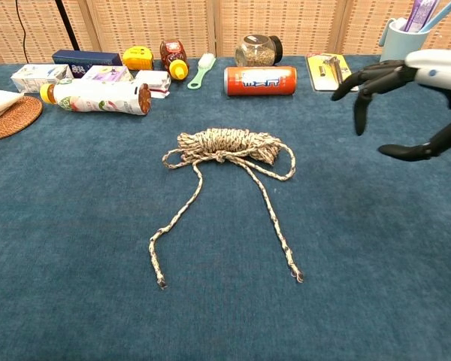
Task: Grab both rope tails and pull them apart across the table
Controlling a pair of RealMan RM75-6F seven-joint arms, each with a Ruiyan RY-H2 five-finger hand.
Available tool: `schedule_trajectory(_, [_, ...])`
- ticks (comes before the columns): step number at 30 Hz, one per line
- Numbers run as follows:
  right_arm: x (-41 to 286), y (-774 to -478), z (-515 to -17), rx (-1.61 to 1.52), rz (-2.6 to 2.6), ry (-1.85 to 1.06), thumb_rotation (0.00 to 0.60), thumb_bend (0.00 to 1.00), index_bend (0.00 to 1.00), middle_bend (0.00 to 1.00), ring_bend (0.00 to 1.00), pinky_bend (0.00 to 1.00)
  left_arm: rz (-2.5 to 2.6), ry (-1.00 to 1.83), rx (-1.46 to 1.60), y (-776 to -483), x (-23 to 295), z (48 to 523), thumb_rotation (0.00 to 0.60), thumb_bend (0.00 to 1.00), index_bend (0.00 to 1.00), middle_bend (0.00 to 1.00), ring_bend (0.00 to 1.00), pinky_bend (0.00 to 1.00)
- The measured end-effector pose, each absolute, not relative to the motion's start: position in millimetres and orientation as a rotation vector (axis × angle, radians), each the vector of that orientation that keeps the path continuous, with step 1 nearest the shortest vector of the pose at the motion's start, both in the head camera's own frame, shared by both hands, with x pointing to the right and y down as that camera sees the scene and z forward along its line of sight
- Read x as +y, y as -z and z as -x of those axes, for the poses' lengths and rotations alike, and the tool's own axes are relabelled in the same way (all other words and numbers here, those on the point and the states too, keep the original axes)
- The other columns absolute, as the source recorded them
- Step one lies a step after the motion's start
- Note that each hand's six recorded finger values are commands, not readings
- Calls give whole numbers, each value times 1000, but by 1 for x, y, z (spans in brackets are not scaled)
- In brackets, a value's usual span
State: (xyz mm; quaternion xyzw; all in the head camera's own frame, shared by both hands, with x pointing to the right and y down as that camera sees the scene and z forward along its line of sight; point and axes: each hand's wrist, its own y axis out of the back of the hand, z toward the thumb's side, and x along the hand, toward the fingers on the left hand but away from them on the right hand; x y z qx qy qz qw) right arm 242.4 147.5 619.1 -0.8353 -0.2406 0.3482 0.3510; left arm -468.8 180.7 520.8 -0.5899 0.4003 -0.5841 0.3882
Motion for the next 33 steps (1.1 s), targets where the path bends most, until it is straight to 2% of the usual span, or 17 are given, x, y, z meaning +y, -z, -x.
schedule_trajectory(12, [146, -637, -207, -489, 2168, -827, 600, 389, 469, 187, 93, 0, 1495, 1485, 1011, -517, 174, 468, 600, 405, 339, 81, 28, 0])
schedule_trajectory(33, [165, -665, -156, -250, 2165, -689, 600, 388, 475, 193, 93, 0, 1505, 1518, 1000, -519, 173, 472, 600, 404, 339, 81, 26, 0])
